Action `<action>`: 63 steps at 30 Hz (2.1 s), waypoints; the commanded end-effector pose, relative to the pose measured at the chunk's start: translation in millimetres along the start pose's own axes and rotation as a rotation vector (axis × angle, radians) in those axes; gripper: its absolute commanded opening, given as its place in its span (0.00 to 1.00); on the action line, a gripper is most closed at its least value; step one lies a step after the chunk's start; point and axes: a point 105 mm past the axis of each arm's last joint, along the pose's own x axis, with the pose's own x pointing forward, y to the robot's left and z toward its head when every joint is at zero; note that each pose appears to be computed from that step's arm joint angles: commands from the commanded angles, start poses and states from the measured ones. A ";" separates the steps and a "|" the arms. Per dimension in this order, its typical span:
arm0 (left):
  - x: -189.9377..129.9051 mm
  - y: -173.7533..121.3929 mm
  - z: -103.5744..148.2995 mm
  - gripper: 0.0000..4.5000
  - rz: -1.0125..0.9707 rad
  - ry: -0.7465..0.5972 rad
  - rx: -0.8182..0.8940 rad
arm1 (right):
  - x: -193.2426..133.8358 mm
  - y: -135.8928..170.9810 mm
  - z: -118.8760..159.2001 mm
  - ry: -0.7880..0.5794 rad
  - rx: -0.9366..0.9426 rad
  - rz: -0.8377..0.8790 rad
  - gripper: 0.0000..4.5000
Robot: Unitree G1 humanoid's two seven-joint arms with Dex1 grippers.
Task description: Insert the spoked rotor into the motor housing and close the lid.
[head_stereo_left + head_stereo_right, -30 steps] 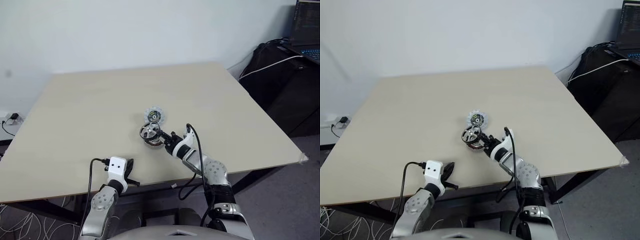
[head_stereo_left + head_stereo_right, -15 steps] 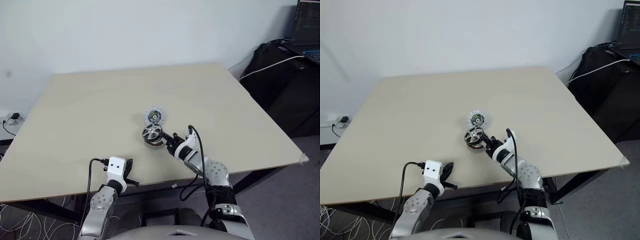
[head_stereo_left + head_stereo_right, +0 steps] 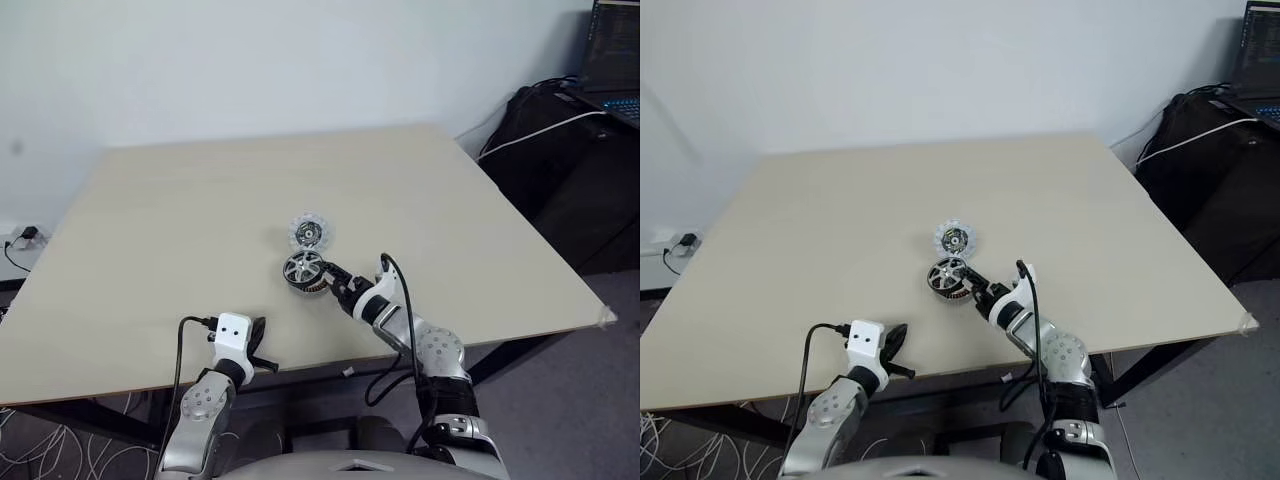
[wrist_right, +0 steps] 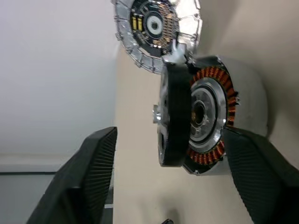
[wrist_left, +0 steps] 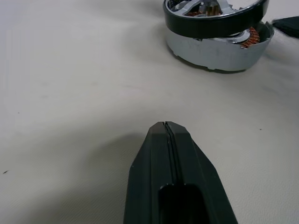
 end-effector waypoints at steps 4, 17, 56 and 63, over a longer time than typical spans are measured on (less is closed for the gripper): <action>2.3 -0.9 17.5 0.00 -0.012 -0.059 0.007 | -9.0 36.1 14.9 -0.117 -0.184 0.036 0.68; 4.3 -3.5 17.8 0.00 -0.023 -0.062 0.006 | 30.8 65.9 -24.8 0.034 -0.896 0.013 0.02; 6.0 -7.1 16.7 0.00 -0.025 -0.062 -0.022 | 58.8 64.2 -30.2 0.251 -0.783 -0.171 0.02; 5.8 -6.5 16.5 0.00 -0.023 -0.062 -0.021 | 54.9 68.1 -27.5 0.208 -0.762 -0.125 0.02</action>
